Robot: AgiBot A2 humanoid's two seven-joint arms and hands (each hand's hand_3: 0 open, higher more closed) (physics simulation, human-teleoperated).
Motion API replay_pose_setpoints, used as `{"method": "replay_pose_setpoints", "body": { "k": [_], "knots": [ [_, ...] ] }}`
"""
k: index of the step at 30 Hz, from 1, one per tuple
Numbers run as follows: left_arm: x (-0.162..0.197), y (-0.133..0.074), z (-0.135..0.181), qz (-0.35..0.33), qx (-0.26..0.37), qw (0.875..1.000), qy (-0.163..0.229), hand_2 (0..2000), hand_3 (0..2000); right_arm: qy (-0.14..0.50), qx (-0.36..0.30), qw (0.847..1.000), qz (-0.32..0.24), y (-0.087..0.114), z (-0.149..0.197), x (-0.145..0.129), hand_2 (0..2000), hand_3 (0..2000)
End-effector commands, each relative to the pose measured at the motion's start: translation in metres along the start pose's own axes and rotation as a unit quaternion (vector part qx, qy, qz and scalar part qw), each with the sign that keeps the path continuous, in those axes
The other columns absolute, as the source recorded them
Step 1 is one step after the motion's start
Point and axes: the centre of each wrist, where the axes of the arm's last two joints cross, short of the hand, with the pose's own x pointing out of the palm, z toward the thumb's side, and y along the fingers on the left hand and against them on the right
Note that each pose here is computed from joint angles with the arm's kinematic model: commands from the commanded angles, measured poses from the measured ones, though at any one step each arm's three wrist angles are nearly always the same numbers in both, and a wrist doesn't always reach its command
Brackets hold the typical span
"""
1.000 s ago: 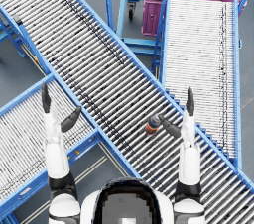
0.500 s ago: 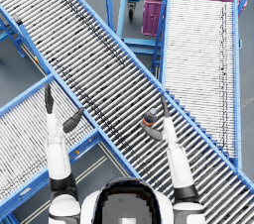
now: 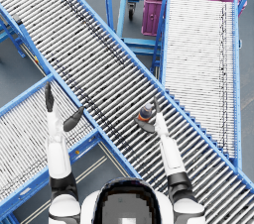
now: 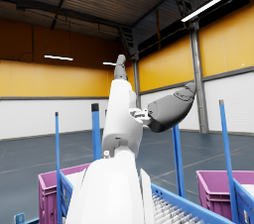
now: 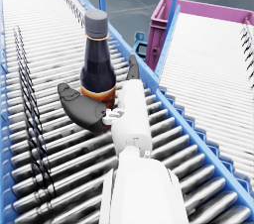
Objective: Pick up the oil and place it on the left assembly line, put the cola on the right, and keep Sprite still
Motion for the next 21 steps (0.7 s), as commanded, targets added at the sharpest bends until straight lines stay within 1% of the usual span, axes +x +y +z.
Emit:
{"method": "replay_pose_setpoints", "body": {
  "k": [1, 7, 8, 9, 13, 14, 15, 16, 18, 19, 20, 21],
  "knots": [
    [-0.001, 0.0, 0.0, 0.001, 0.0, 1.0, 0.0, 0, 0, 0.006, 0.022, 1.0, 0.014, -0.017, -0.003, 0.011, 0, 0],
    [-0.004, -0.004, 0.001, 0.01, -0.001, 1.0, 0.001, 0, 0, 0.007, 0.057, 0.998, 0.008, -0.038, -0.008, 0.018, 0, 0],
    [-0.002, -0.004, -0.001, 0.007, -0.004, 1.0, 0.0, 0, 0, 0.006, 0.052, 0.999, 0.007, -0.038, -0.006, 0.018, 1361, 327],
    [-0.003, -0.006, 0.0, 0.009, -0.004, 1.0, 0.0, 0, 0, 0.005, 0.045, 0.999, 0.0, -0.039, -0.002, 0.017, 2000, 653],
    [-0.001, -0.01, 0.006, 0.006, 0.005, 1.0, -0.002, 0, 0, 0.008, 0.022, 1.0, 0.005, -0.04, 0.011, 0.022, 2000, 1960],
    [-0.002, -0.012, 0.006, 0.009, 0.004, 1.0, -0.001, 0, 0, 0.008, 0.003, 1.0, -0.001, -0.036, 0.018, 0.024, 2000, 2000],
    [-0.002, -0.012, 0.007, 0.009, 0.006, 1.0, -0.001, 0, 0, 0.005, -0.015, 1.0, -0.002, -0.031, 0.025, 0.024, 2000, 2000],
    [-0.001, -0.012, 0.003, 0.007, -0.003, 1.0, -0.003, 0, 0, 0.002, -0.042, 0.999, -0.002, -0.022, 0.035, 0.024, 2000, 2000],
    [-0.002, -0.014, 0.009, 0.011, 0.007, 1.0, -0.002, 0, 0, -0.011, -0.102, 0.995, -0.014, -0.01, 0.064, 0.02, 2000, 2000],
    [-0.001, -0.014, 0.005, 0.009, -0.001, 1.0, -0.003, 0, 0, -0.019, -0.132, 0.991, -0.019, -0.009, 0.081, 0.016, 2000, 2000],
    [-0.001, -0.015, 0.01, 0.008, 0.008, 1.0, -0.003, 0, 0, -0.024, -0.157, 0.987, -0.015, -0.01, 0.095, 0.012, 2000, 2000],
    [-0.001, -0.016, 0.006, 0.009, 0.0, 1.0, -0.003, 0, 0, -0.026, -0.186, 0.982, 0.006, -0.01, 0.112, 0.005, 2000, 2000]
  ]
}}
